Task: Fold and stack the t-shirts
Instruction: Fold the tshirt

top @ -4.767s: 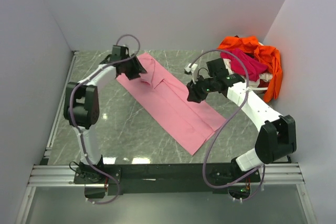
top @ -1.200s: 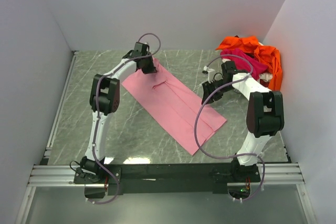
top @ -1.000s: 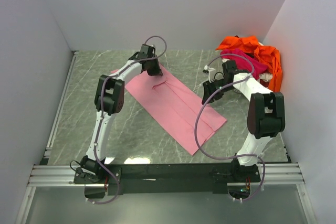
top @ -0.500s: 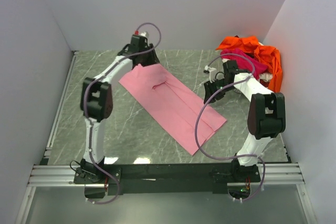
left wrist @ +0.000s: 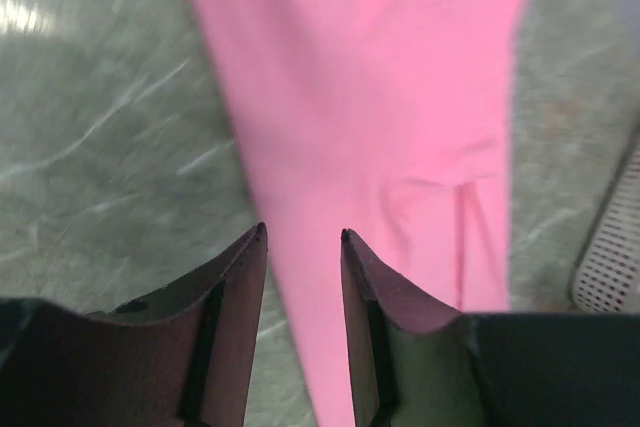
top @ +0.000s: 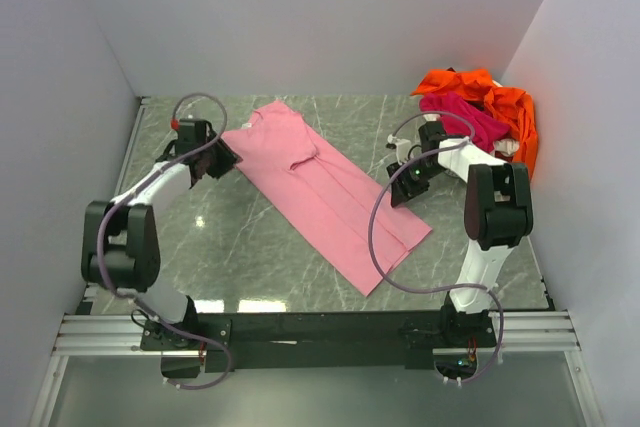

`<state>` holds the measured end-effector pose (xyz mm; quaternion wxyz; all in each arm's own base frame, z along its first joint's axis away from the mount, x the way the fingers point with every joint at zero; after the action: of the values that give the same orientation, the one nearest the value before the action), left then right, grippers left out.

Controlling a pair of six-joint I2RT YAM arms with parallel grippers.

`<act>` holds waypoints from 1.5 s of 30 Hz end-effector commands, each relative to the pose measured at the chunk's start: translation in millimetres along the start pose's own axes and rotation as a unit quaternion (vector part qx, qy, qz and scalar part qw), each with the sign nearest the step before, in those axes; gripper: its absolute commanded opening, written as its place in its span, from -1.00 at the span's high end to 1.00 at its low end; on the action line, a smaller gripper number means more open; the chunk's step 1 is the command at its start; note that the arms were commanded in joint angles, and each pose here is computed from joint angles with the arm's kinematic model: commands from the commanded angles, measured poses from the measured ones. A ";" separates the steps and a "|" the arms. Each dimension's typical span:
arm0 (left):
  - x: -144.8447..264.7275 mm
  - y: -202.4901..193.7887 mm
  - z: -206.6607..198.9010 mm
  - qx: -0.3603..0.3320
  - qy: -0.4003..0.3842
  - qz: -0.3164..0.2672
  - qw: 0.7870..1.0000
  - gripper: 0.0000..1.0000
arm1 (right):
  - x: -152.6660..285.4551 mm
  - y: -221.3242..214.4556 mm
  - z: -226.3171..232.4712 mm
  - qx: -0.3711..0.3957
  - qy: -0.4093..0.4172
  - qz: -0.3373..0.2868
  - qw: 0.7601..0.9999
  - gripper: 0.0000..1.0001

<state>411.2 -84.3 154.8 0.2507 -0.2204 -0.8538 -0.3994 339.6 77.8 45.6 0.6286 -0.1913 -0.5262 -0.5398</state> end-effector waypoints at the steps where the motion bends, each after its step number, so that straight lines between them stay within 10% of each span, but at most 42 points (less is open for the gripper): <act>1: -17.9 -20.0 9.1 0.053 0.010 0.037 0.998 0.17 | 5.0 9.3 -4.3 -0.005 -0.013 -0.005 1.000 -0.03; 17: -106.7 -14.1 66.5 0.061 0.172 0.075 0.980 0.19 | -1.2 1.7 2.3 -0.001 0.002 0.027 1.000 0.39; 28: -155.1 8.8 78.7 0.044 0.167 0.121 0.978 0.74 | -4.3 -2.0 28.1 -0.010 0.064 0.045 0.997 1.00; 39: -196.1 63.1 26.4 -0.007 0.045 0.102 0.994 0.74 | -30.3 -77.4 125.5 0.063 0.123 0.143 0.980 1.00; 45: -163.3 95.6 -8.8 -0.085 -0.021 0.057 0.995 0.60 | -8.3 -54.5 138.3 0.106 0.096 0.090 0.986 0.51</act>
<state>586.6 -68.8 50.7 0.3215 -0.3077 -0.8070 -0.3882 207.9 186.1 48.2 0.7762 -0.1253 -0.4658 -0.4061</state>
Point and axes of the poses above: each gripper's point midway between its finger pads, its own x axis back along the fingers, its own z axis along the line the jaws close on, y = z × x, the point moved 2 cm from there along x, back along the fingers, and after that the axes turned 6 degrees about -x, right-handed, at the moved point
